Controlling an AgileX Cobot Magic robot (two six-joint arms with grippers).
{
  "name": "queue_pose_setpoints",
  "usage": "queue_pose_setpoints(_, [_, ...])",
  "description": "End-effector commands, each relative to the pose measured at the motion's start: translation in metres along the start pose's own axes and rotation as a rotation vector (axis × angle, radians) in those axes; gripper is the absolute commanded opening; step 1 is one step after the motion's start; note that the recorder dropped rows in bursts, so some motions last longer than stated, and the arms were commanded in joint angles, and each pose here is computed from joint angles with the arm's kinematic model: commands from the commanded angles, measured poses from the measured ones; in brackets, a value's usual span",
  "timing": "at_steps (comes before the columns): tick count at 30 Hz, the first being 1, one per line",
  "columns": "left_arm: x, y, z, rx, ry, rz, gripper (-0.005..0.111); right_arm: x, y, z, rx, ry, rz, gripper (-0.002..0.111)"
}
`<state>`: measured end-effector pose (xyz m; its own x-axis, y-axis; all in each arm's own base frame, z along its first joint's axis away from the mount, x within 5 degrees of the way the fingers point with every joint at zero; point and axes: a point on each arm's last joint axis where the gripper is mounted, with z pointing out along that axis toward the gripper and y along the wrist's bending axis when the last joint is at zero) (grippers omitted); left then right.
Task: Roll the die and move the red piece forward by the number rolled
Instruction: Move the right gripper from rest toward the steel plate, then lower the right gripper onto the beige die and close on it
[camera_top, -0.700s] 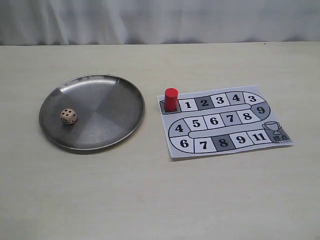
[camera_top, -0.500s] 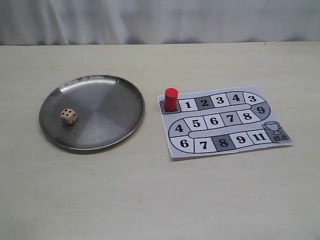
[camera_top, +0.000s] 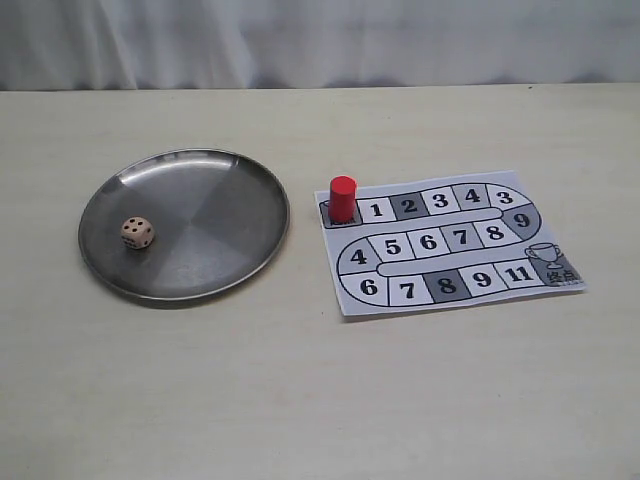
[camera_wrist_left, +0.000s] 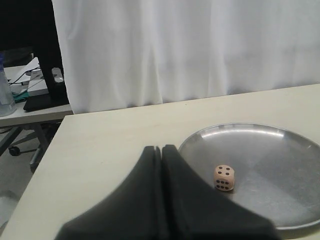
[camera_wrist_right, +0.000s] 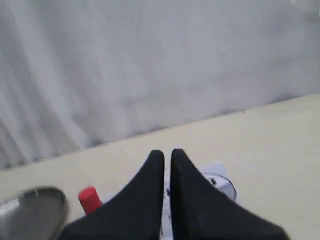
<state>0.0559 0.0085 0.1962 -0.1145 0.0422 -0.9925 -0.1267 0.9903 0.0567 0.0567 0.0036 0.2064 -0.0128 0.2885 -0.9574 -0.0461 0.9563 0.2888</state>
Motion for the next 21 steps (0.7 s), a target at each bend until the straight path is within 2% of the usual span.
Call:
queue_pose_setpoints(1, [-0.001,0.0,0.0,0.004,-0.02,-0.01,0.0,-0.024,-0.003,-0.004,0.011,-0.279,0.162,0.004])
queue_pose_setpoints(4, [-0.001,0.0,0.0,0.004,-0.02,-0.01,0.0,-0.043,0.003,-0.007,-0.013,-0.372,0.076,0.004])
queue_pose_setpoints(6, [-0.001,0.0,0.0,0.004,-0.02,-0.01,0.0,-0.058,0.011,0.0,-0.022,-0.315,0.041,0.004])
queue_pose_setpoints(11, [-0.001,0.0,0.0,0.004,-0.02,-0.01,0.0,-0.062,0.013,0.052,0.051,0.012,-0.003,0.004])
queue_pose_setpoints(14, [-0.001,0.0,0.0,0.004,-0.02,-0.01,0.0,-0.044,0.009,0.103,0.118,0.307,-0.008,0.004])
queue_pose_setpoints(15, [-0.001,0.0,0.0,0.004,-0.02,-0.01,0.0,-0.028,0.013,0.129,0.108,0.447,-0.022,0.004])
queue_pose_setpoints(18, [-0.001,0.0,0.0,0.004,-0.02,-0.01,0.0,0.006,0.053,0.173,-0.056,0.644,-0.142,0.004])
queue_pose_setpoints(19, [-0.001,0.0,0.0,0.004,-0.02,-0.01,0.0,0.025,0.083,0.191,-0.149,0.713,-0.183,0.004])
queue_pose_setpoints(20, [-0.001,0.0,0.0,0.004,-0.02,-0.01,0.0,0.034,0.1,0.199,-0.195,0.741,-0.206,0.004])
queue_pose_setpoints(21, [-0.001,0.0,0.0,0.004,-0.02,-0.01,0.0,0.049,0.132,0.214,-0.277,0.783,-0.259,0.005])
